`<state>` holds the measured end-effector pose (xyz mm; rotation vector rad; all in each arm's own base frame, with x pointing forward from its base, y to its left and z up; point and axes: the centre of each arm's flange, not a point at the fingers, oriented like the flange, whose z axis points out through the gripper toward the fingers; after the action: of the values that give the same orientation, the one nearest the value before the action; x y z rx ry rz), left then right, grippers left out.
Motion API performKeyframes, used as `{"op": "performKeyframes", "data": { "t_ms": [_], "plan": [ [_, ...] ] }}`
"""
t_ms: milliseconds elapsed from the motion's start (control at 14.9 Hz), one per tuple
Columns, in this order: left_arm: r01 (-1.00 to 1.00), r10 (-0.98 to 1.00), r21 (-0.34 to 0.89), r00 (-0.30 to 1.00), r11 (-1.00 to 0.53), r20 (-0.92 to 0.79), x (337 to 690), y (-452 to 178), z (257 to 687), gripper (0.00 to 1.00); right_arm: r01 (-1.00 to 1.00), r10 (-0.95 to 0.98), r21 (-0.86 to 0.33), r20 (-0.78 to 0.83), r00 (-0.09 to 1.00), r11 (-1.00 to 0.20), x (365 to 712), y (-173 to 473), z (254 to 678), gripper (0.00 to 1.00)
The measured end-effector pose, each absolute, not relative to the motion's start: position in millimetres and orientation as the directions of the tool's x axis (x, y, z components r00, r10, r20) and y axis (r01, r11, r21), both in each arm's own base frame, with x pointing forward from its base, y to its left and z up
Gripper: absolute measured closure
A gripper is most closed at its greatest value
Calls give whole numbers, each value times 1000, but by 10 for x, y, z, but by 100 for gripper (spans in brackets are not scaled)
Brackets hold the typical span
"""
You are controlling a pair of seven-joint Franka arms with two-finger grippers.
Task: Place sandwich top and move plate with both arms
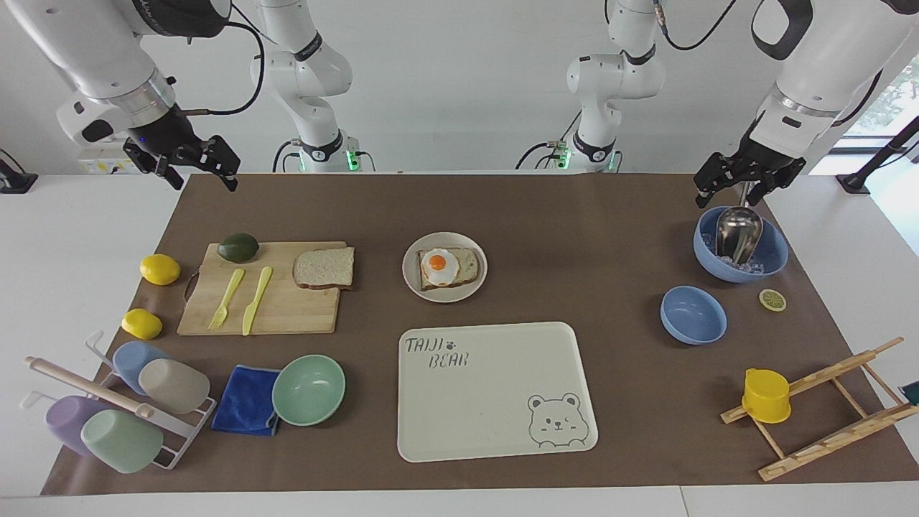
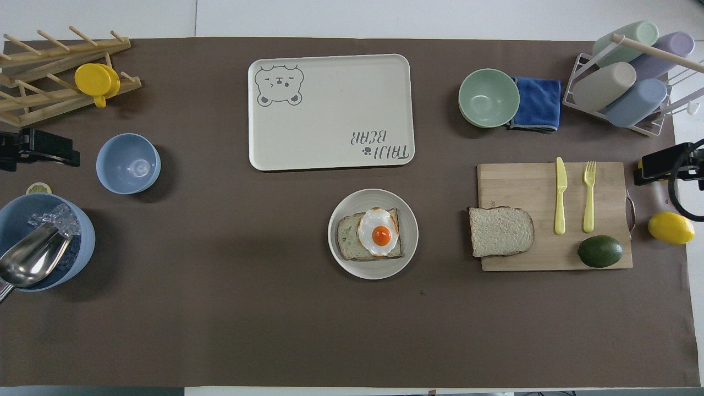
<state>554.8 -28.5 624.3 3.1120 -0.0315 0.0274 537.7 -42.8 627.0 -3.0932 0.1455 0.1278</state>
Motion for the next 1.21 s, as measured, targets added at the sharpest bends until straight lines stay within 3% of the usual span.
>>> {"op": "performKeyframes", "data": {
  "t_ms": [739, 940, 1209],
  "plan": [
    [-20, -20, 29, 1000, -999, 18, 5549, -285, 6243, 0, -96, -93, -38, -80, 992, -995, 5400, -433, 6256, 0],
    [-21, -20, 29, 1000, -999, 18, 5549, -285, 6243, 0, -53, -57, 37, -103, 993, -998, 5432, -195, 6143, 0],
    [-21, -20, 29, 1000, -999, 18, 5549, -285, 6243, 0, -43, -68, 178, -138, 988, -983, 5541, 678, 5775, 0]
  ]
}}
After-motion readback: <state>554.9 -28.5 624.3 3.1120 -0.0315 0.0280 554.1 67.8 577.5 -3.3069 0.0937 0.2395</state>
